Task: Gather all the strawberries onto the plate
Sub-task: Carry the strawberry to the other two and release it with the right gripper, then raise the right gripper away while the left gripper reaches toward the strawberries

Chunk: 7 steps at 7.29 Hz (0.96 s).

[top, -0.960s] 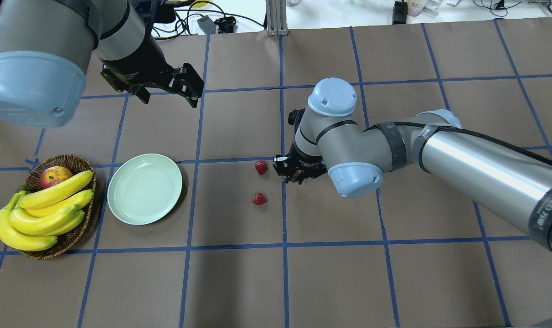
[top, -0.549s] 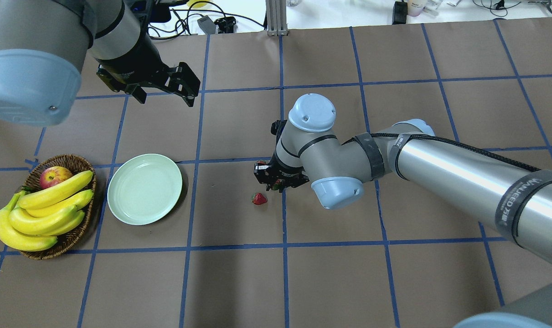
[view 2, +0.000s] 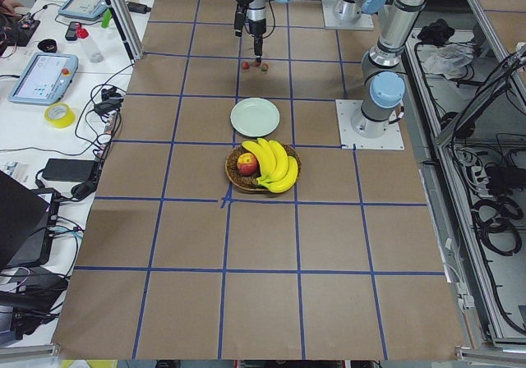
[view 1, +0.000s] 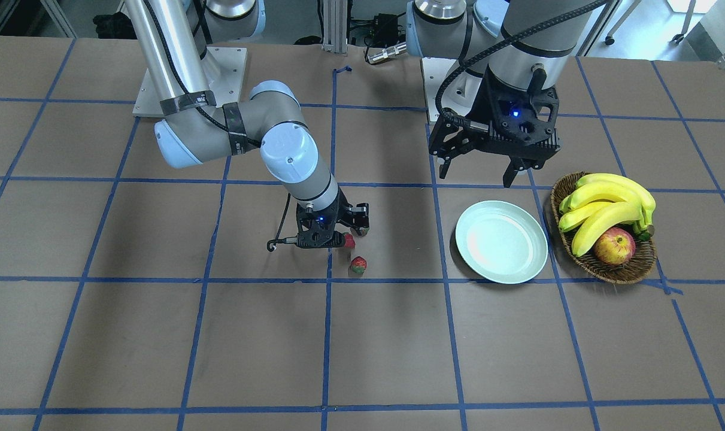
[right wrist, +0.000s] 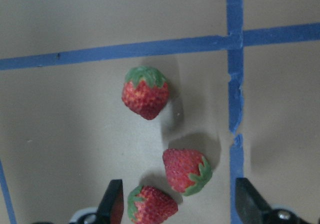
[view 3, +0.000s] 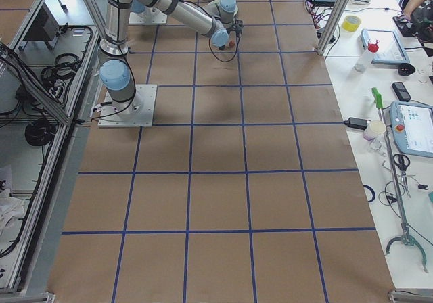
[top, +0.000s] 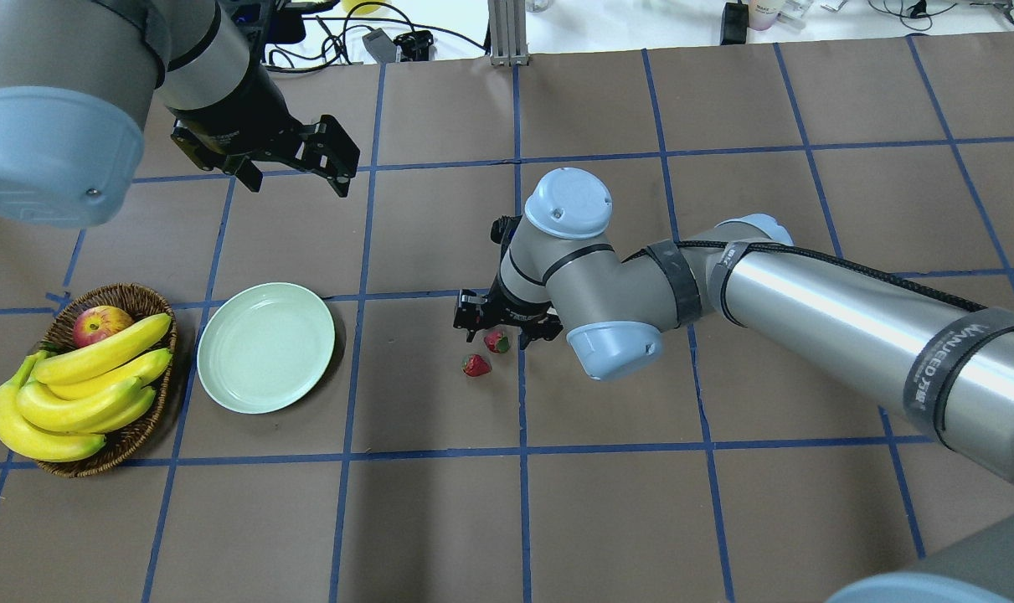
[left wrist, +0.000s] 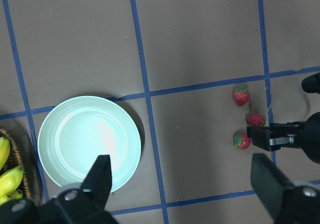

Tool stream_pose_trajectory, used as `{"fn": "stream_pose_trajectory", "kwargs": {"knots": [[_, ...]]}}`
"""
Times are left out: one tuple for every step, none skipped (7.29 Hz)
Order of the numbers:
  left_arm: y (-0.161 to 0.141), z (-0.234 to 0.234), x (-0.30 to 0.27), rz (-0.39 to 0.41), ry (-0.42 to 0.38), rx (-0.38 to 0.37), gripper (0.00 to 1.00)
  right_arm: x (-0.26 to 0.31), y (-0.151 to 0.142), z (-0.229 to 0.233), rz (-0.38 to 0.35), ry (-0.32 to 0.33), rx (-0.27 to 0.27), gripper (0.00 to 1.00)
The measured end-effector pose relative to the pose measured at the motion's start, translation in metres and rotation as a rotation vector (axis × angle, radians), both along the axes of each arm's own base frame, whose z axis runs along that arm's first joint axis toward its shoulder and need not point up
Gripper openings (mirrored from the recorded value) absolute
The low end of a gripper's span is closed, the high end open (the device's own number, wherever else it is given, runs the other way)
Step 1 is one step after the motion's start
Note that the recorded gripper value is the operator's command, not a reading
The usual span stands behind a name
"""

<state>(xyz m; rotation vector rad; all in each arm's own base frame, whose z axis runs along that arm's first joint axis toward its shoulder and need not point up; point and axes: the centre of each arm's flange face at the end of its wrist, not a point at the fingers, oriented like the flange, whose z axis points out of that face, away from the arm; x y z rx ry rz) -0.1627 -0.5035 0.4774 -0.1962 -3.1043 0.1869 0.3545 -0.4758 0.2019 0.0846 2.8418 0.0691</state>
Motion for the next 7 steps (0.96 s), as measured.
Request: {"fn": "stream_pose_trajectory", "kwargs": {"knots": [[-0.001,-0.003,0.000,0.002,0.001,0.007,1.00,-0.001,-0.012,0.025,-0.001,0.002,-0.039,0.91],[-0.004,-0.008,0.000,0.003,0.004,0.017,1.00,-0.006,-0.026,0.059,-0.001,0.036,-0.072,0.91],[-0.006,-0.016,-0.002,0.000,0.005,0.030,1.00,-0.015,-0.038,0.095,0.012,0.103,-0.086,0.91],[-0.007,-0.028,-0.005,0.002,0.006,0.043,1.00,-0.030,-0.048,0.129,0.026,0.165,-0.083,0.91],[-0.009,-0.046,-0.007,0.003,0.007,0.040,1.00,-0.058,-0.056,0.164,0.036,0.206,-0.071,0.92],[-0.009,-0.069,-0.010,-0.002,0.014,0.027,1.00,-0.092,-0.058,0.196,0.048,0.224,-0.059,0.95],[-0.005,-0.099,-0.021,-0.017,0.026,0.027,1.00,-0.126,-0.055,0.223,0.060,0.243,-0.057,0.97]]}}
